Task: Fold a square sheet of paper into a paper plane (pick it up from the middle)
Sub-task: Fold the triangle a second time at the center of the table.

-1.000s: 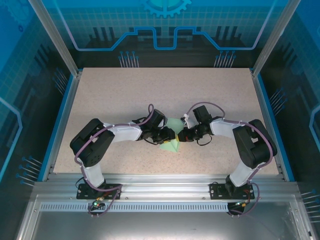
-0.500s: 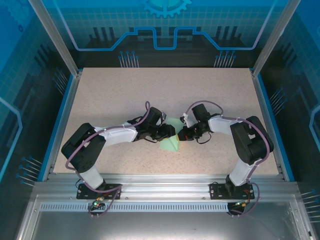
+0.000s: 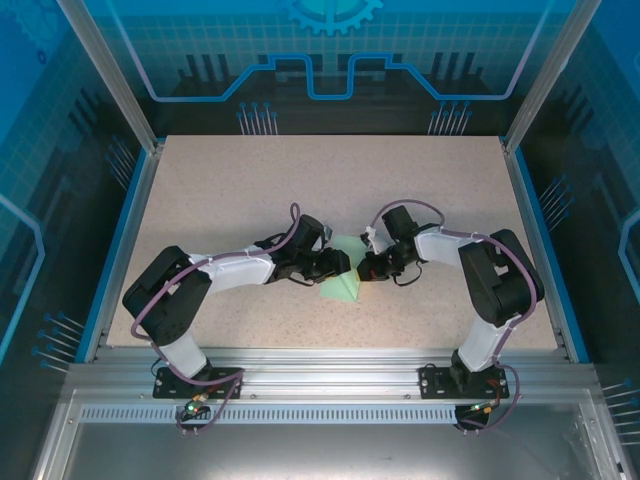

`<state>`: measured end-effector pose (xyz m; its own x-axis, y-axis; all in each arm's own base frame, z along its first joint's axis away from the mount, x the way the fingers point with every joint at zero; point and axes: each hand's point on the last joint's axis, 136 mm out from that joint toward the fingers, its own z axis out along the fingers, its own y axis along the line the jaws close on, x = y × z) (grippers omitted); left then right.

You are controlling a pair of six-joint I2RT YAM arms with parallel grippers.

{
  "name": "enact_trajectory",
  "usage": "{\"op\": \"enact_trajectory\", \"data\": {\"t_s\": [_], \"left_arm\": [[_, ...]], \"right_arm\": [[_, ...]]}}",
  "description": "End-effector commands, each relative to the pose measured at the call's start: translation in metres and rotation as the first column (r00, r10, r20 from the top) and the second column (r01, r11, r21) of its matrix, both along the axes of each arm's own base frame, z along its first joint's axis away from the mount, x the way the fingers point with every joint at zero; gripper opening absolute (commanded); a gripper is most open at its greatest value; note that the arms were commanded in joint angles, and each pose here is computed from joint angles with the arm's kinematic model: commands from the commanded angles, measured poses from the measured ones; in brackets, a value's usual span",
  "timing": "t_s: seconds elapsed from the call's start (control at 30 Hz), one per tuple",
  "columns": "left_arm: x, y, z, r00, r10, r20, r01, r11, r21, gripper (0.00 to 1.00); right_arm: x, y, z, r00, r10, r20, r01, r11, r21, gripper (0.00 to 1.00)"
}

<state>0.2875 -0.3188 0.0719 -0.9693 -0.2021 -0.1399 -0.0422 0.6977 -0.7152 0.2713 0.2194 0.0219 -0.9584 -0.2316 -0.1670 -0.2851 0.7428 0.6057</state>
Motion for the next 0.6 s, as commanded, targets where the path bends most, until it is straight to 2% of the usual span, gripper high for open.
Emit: {"op": "enact_trajectory", "data": {"t_s": [0.0, 0.57], "left_arm": [[-0.0018, 0.0021, -0.0012, 1.000, 0.006, -0.001, -0.006, 1.000, 0.006, 0.42], [-0.0012, 0.0012, -0.0022, 1.000, 0.003, -0.011, -0.003, 1.000, 0.011, 0.41]], "right_arm": [[-0.0014, -0.0025, -0.0027, 1.000, -0.002, -0.012, 0.001, 1.000, -0.030, 0.05], [0.0027, 0.0067, -0.0028, 1.000, 0.019, -0.011, -0.019, 1.000, 0.009, 0.06]]}}
